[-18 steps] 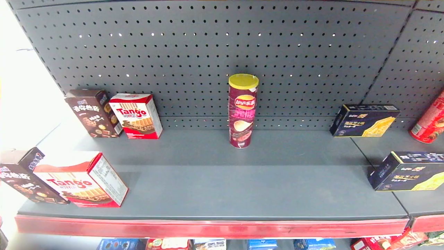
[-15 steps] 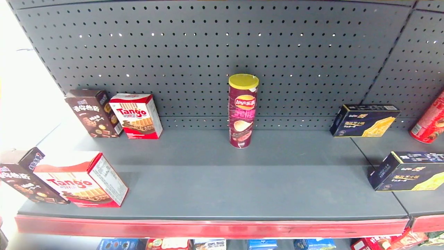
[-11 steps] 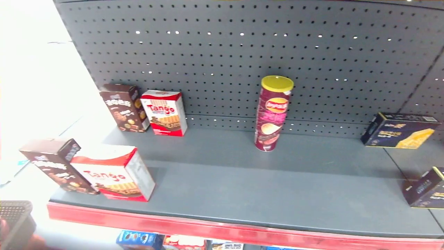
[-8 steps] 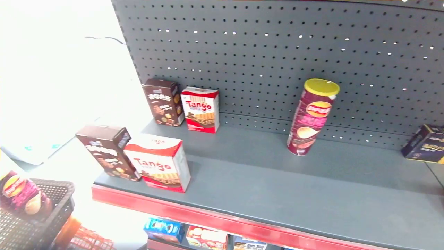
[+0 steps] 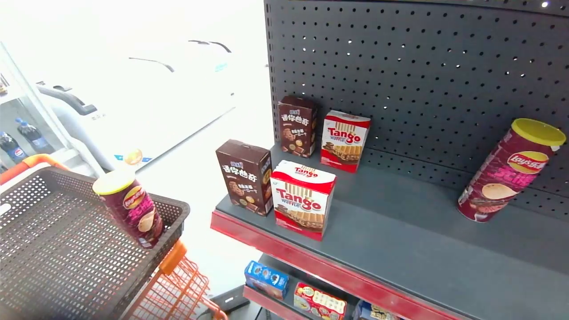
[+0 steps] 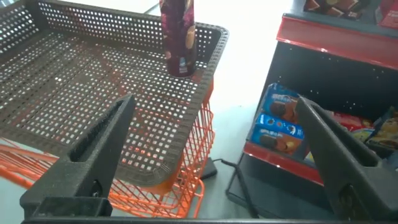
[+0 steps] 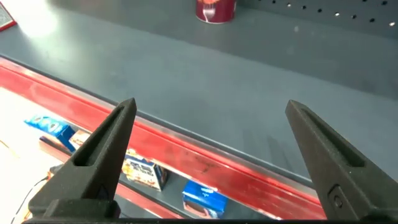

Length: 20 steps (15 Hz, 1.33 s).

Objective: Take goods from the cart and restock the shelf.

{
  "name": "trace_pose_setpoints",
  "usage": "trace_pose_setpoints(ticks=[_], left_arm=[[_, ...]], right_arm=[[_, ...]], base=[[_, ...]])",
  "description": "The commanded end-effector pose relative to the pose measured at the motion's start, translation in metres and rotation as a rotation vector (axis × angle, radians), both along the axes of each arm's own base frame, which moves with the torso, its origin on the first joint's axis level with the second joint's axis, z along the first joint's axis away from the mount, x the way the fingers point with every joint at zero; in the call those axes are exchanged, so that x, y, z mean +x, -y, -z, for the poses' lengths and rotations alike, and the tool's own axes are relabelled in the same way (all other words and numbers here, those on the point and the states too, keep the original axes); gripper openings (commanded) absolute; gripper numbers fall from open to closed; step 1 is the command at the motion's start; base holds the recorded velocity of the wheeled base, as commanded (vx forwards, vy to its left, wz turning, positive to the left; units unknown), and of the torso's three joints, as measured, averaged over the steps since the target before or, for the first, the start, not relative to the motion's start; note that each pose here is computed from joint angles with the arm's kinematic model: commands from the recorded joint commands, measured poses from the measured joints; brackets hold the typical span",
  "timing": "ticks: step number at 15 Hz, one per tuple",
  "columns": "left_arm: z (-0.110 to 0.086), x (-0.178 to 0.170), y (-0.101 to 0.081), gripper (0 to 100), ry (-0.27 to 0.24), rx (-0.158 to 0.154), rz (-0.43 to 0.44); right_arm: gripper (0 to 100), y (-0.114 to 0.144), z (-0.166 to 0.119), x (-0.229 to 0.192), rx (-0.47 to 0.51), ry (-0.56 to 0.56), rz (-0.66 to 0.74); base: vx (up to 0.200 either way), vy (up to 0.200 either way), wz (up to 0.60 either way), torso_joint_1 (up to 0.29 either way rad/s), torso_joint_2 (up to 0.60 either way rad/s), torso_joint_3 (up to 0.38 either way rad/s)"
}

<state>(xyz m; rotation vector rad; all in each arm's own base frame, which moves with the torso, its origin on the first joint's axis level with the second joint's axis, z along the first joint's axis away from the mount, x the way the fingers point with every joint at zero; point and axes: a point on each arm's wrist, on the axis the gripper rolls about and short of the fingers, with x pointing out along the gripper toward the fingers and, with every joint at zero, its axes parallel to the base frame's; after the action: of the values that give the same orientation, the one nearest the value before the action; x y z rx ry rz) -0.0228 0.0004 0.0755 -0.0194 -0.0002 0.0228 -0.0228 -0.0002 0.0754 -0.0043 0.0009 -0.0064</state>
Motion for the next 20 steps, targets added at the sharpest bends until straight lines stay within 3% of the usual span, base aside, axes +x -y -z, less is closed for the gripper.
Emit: trace_pose_setpoints(ticks=[1,10,11,12,13,14,15,16,17,18,19,20], left_arm=[[0.0,0.0,0.0,100,0.0,-0.001,0.0],[0.0,0.0,0.0,100,0.001,0.004,-0.003],[-0.012,-0.002,0.0,100,0.029,0.005,-0.019],[-0.044,0.001,-0.001,100,-0.005,0.007,-0.039],[-0.065,0.014,-0.002,100,-0.105,0.008,-0.078],[-0.074,0.024,-0.003,100,-0.152,0.023,-0.087],[-0.076,0.039,-0.003,100,-0.235,0.047,-0.053],[-0.077,0.047,-0.002,100,-0.282,0.052,-0.102],[-0.078,0.056,-0.001,100,-0.329,0.027,-0.126],[-0.078,0.069,-0.002,100,-0.383,-0.02,-0.166],[-0.08,0.08,-0.002,100,-0.39,-0.054,-0.144],[-0.081,0.087,-0.002,100,-0.396,-0.066,-0.127]], right_arm=[[100,0.0,0.0,0.0,0.001,0.001,0.001],[100,0.0,0.0,0.0,0.0,0.001,0.001],[100,0.0,0.0,0.0,0.0,0.001,0.0],[100,0.0,0.0,0.0,0.0,0.001,0.0],[100,0.0,0.0,0.0,0.0,0.001,0.001],[100,0.0,0.0,0.0,0.0,0.001,0.001],[100,0.0,0.0,0.0,0.0,0.001,0.001],[100,0.0,0.0,0.0,0.0,0.001,0.001],[100,0.0,0.0,0.0,0.0,0.001,0.0],[100,0.0,0.0,0.0,0.0,0.001,0.001],[100,0.0,0.0,0.0,0.0,0.001,0.001],[100,0.0,0.0,0.0,0.0,0.001,0.001]], base=[[0.0,0.0,0.0,0.0,0.0,0.0],[0.0,0.0,0.0,0.0,0.0,0.0],[0.0,0.0,0.0,0.0,0.0,0.0],[0.0,0.0,0.0,0.0,0.0,0.0],[0.0,0.0,0.0,0.0,0.0,0.0],[0.0,0.0,0.0,0.0,0.0,0.0],[0.0,0.0,0.0,0.0,0.0,0.0],[0.0,0.0,0.0,0.0,0.0,0.0],[0.0,0.0,0.0,0.0,0.0,0.0],[0.0,0.0,0.0,0.0,0.0,0.0],[0.0,0.0,0.0,0.0,0.0,0.0],[0.0,0.0,0.0,0.0,0.0,0.0]])
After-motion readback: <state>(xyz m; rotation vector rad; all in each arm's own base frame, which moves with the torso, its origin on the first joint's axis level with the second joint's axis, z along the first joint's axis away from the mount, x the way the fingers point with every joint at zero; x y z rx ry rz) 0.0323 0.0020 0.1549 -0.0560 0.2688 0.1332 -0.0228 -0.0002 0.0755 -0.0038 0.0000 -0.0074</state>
